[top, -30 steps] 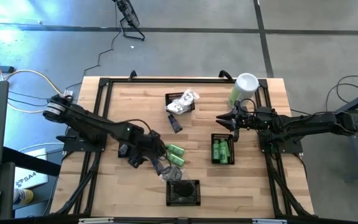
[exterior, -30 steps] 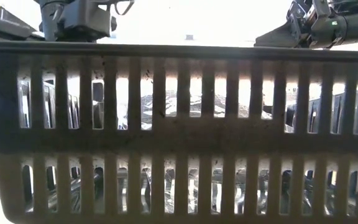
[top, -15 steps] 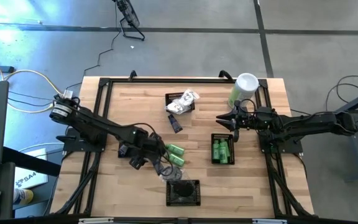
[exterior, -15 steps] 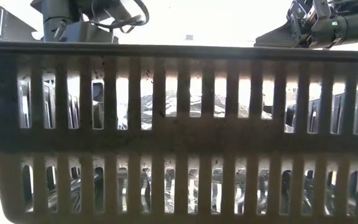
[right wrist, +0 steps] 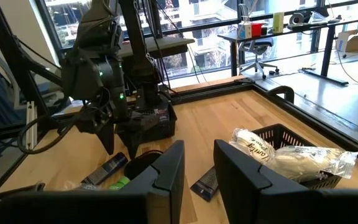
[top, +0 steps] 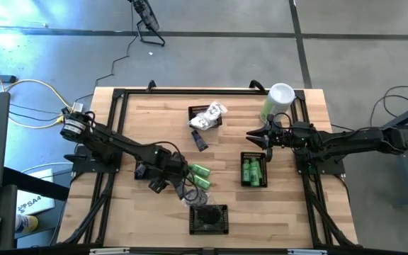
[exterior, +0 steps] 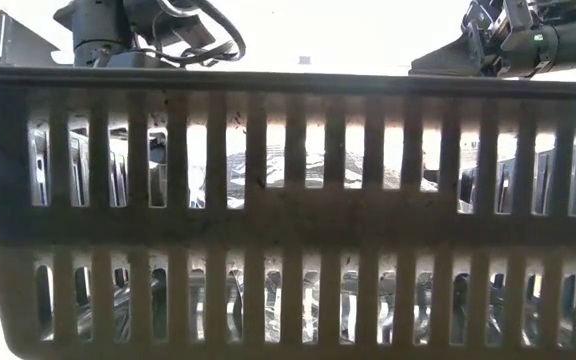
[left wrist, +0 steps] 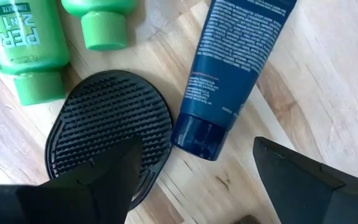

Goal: Pick & Place Travel size toiletries
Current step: Put the blue bottle into the middle left black bin

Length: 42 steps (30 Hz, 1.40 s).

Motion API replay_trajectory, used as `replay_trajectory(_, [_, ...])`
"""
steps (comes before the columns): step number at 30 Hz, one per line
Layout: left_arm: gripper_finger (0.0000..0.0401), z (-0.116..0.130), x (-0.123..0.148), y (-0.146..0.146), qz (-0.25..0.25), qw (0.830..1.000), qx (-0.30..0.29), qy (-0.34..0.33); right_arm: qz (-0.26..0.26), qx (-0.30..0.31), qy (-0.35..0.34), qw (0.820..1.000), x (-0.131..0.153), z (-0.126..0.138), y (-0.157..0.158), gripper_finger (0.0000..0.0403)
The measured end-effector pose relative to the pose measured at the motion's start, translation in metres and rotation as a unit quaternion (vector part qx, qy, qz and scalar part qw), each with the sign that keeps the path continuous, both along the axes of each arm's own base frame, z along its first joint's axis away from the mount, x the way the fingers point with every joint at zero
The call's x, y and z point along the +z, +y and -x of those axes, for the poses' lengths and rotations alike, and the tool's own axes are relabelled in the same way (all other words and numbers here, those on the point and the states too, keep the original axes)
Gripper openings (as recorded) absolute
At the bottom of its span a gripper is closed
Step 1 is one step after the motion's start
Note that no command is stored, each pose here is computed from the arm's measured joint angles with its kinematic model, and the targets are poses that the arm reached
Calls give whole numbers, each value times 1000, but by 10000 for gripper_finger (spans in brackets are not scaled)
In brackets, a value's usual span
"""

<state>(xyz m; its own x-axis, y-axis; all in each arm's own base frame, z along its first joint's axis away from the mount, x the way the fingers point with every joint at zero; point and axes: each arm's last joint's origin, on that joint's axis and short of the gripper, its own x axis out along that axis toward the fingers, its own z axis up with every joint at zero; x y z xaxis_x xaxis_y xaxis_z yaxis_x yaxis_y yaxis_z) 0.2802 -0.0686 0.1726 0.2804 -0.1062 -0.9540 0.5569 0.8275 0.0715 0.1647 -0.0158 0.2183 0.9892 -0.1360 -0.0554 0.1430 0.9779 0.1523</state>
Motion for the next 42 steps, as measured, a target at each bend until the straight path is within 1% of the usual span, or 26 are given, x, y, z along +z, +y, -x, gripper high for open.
replay_trajectory(18, [300, -1, 0, -1, 11, 1000, -3, -5, 0, 0, 0, 1000, 0, 0, 0, 79])
replay_trajectory(22, [300, -3, -7, -2, 11, 1000, -4, 4, 0, 0, 0, 1000, 0, 0, 0, 79])
replay_trajectory(25, [300, -7, -14, -3, 21, 1000, -7, 12, 0, 0, 0, 1000, 0, 0, 0, 79])
replay_trajectory(37, [300, -8, -14, -3, 14, 1000, -2, 18, 1, 0, 3, 1000, -1, 0, 0, 79])
replay_trajectory(39, [296, -8, -14, -3, 12, 1000, -5, 18, 1, 0, 3, 1000, -1, 0, 0, 79])
replay_trajectory(42, [275, -8, -14, -3, 11, 1000, -4, 17, 1, 0, 3, 1000, 0, 0, 0, 79])
